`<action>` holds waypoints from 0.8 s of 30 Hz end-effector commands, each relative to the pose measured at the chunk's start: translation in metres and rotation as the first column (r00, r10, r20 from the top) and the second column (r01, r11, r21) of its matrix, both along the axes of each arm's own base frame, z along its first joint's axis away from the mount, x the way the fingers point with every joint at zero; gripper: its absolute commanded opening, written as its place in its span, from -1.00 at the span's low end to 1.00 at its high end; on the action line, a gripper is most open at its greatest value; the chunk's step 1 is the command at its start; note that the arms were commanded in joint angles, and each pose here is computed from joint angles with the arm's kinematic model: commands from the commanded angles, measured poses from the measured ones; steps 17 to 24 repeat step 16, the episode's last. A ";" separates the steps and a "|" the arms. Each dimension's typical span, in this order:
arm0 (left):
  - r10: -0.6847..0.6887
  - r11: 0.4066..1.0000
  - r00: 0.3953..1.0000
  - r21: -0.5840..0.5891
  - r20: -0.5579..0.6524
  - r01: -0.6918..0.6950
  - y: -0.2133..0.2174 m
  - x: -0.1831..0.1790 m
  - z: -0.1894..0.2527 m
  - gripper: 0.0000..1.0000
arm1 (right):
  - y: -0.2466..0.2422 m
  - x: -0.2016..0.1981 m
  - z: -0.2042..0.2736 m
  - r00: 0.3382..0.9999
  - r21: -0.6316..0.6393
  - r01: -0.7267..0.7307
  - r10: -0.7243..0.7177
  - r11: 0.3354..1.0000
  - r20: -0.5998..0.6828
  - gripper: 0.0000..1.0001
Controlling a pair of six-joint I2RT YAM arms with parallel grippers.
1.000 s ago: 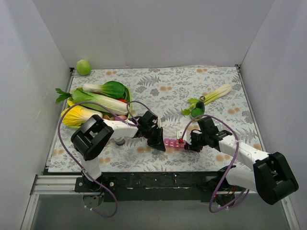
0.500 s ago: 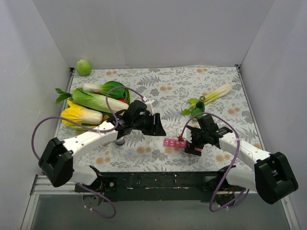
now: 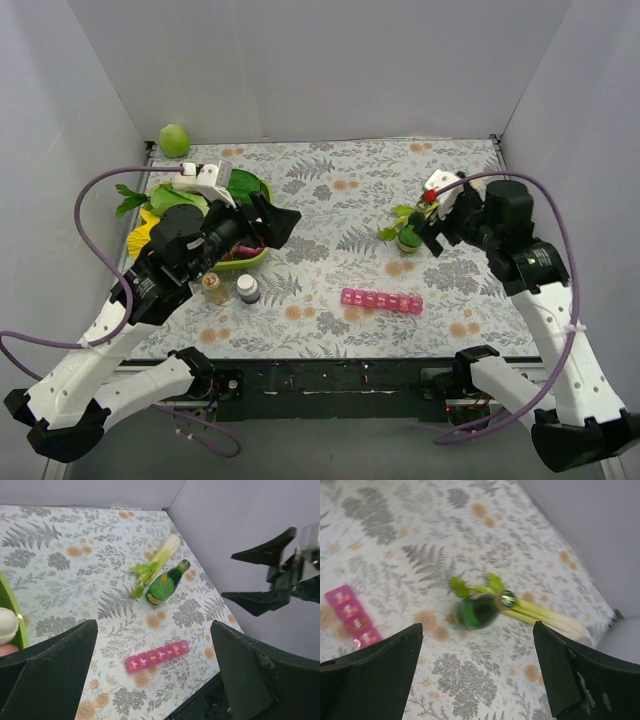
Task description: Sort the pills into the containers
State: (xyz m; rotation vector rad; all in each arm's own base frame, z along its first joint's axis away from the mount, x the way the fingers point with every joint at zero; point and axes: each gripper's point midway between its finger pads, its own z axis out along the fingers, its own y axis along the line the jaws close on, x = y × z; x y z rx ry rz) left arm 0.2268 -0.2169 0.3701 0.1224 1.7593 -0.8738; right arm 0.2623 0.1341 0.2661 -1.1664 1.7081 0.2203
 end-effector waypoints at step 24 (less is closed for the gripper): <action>0.064 0.996 0.998 0.061 -0.019 -0.062 0.041 -0.026 0.028 0.96 | -0.101 -0.022 0.164 0.780 0.408 0.461 -0.579 0.788 0.237 0.95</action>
